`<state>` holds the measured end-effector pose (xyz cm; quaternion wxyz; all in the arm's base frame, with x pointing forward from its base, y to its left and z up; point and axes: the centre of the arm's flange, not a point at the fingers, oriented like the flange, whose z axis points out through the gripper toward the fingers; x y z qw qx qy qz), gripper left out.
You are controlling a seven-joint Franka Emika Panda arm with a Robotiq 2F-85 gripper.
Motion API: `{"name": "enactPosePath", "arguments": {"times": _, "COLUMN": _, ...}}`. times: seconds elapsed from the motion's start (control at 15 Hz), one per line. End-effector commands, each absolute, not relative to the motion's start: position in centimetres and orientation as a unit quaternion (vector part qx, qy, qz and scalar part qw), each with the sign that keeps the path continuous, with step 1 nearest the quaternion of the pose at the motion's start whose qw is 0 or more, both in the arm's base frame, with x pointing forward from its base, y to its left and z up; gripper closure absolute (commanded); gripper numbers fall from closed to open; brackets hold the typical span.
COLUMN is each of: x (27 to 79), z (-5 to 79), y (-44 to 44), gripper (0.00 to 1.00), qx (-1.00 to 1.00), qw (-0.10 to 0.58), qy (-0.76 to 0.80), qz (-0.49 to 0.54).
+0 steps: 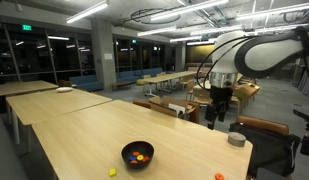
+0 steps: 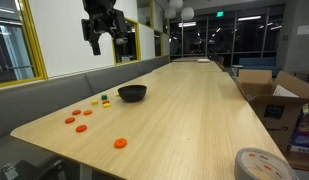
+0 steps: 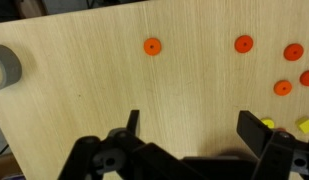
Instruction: Put the blue, yellow and three orange squares inside the building.
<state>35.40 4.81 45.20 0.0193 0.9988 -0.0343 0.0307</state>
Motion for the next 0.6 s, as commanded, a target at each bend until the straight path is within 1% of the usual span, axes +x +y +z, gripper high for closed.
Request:
{"name": "enactPosePath", "arguments": {"times": 0.0, "x": 31.7, "z": 45.7, "y": 3.6, "gripper": 0.0, "qx": 0.996, "qw": 0.012, "qy": -0.061, "qz": 0.068}}
{"name": "enactPosePath", "arguments": {"times": 0.27, "x": 30.4, "z": 45.3, "y": 2.5, "gripper": 0.0, "qx": 0.994, "qw": 0.003, "qy": -0.083, "qz": 0.074}}
{"name": "enactPosePath", "arguments": {"times": 0.33, "x": 32.0, "z": 45.2, "y": 2.8, "gripper": 0.0, "qx": 0.996, "qw": 0.016, "qy": -0.065, "qz": 0.054}}
{"name": "enactPosePath", "arguments": {"times": 0.53, "x": 31.3, "z": 45.0, "y": 2.5, "gripper": 0.0, "qx": 0.996, "qw": 0.012, "qy": -0.073, "qz": 0.056}}
